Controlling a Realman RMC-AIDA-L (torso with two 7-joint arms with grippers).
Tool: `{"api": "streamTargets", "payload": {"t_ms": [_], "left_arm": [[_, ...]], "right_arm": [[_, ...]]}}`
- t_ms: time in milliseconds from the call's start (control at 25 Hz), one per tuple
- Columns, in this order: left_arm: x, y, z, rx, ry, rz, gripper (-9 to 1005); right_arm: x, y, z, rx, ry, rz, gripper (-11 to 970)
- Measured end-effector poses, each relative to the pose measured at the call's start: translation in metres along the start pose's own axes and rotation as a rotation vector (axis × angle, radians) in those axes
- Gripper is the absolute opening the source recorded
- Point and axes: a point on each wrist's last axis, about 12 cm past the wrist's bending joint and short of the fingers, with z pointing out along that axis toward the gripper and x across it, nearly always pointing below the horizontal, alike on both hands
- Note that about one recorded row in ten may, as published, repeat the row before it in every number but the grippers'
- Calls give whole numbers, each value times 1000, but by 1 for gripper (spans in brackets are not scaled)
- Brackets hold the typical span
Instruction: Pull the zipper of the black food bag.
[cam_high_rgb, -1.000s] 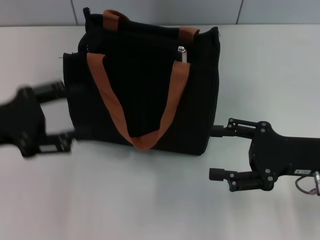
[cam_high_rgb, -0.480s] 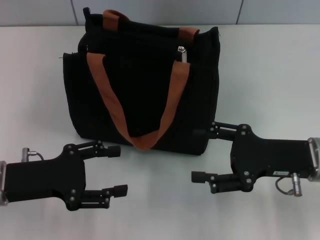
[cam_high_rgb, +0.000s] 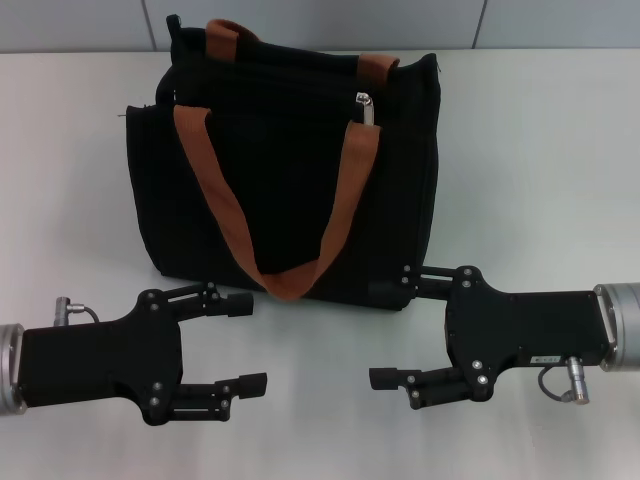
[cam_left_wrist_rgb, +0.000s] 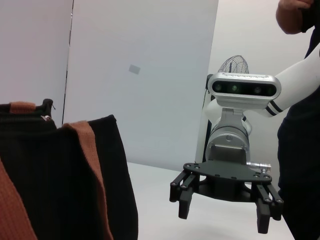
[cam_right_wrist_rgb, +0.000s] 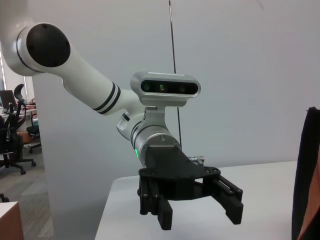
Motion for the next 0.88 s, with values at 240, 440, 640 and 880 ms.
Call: {"api": "streamTargets", "payload": {"t_ms": [240, 440, 640, 880], "left_arm": [[0, 0, 1, 5, 4, -1, 814], [0, 0, 1, 7, 4, -5, 814], [0, 0, 0, 10, 5, -6, 815], [1, -1, 1, 15, 10, -4, 815]], "right_arm": [[-2, -1, 0, -3, -2, -9, 826], [-3, -2, -1, 2, -11, -12, 825], [-6, -2, -1, -8, -31, -12, 825], [-7, -2, 0, -11, -34, -13, 826]]}}
